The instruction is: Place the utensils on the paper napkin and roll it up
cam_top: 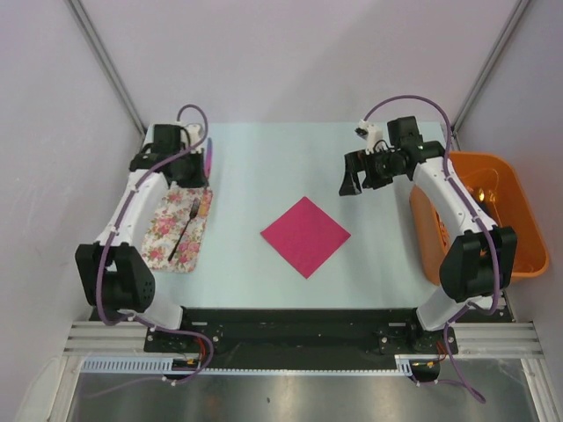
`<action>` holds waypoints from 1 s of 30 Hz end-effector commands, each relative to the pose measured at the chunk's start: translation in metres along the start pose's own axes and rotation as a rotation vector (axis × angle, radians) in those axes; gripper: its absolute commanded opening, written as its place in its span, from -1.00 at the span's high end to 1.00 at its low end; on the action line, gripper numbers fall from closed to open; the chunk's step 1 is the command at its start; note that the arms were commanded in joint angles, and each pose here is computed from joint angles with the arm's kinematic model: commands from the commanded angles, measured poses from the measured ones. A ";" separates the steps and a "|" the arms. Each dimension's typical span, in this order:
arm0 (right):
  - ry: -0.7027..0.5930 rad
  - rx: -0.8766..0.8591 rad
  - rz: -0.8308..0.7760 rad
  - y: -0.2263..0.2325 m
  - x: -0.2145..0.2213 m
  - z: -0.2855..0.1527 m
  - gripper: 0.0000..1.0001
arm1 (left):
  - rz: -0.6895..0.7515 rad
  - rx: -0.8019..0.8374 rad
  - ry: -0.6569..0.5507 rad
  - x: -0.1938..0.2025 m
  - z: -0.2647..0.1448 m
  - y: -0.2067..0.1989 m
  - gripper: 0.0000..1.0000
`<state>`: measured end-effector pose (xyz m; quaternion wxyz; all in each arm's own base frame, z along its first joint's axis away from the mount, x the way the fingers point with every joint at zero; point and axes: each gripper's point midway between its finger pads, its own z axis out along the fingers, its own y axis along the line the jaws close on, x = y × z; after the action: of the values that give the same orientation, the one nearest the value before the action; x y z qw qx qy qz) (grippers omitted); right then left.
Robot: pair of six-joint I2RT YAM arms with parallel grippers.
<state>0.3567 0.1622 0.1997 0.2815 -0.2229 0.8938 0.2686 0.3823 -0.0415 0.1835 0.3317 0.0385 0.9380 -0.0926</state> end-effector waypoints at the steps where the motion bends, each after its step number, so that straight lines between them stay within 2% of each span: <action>1: -0.045 0.017 0.031 -0.009 -0.004 -0.011 -0.99 | -0.042 -0.025 -0.056 -0.006 -0.008 -0.068 1.00; 7: -0.044 0.061 0.074 -0.030 0.005 -0.020 -1.00 | -0.069 0.030 0.054 0.026 0.013 -0.150 1.00; 11: -0.057 0.102 0.103 -0.042 0.015 -0.035 -0.99 | -0.166 0.083 0.215 0.056 0.044 -0.191 1.00; 14: -0.068 0.125 0.116 -0.043 0.022 -0.046 -0.99 | -0.173 0.107 0.270 0.069 0.057 -0.222 1.00; 25: -0.067 0.168 0.094 -0.035 0.050 -0.064 -1.00 | -0.160 0.147 0.332 0.098 0.092 -0.288 1.00; 30: -0.051 0.165 0.085 -0.033 0.055 -0.066 -0.99 | -0.130 0.145 0.317 0.096 0.101 -0.298 1.00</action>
<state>0.3129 0.0885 0.1943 0.2995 -0.1411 0.9169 0.2230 0.3125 -0.3316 0.0711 0.1379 0.0240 0.9795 -0.1450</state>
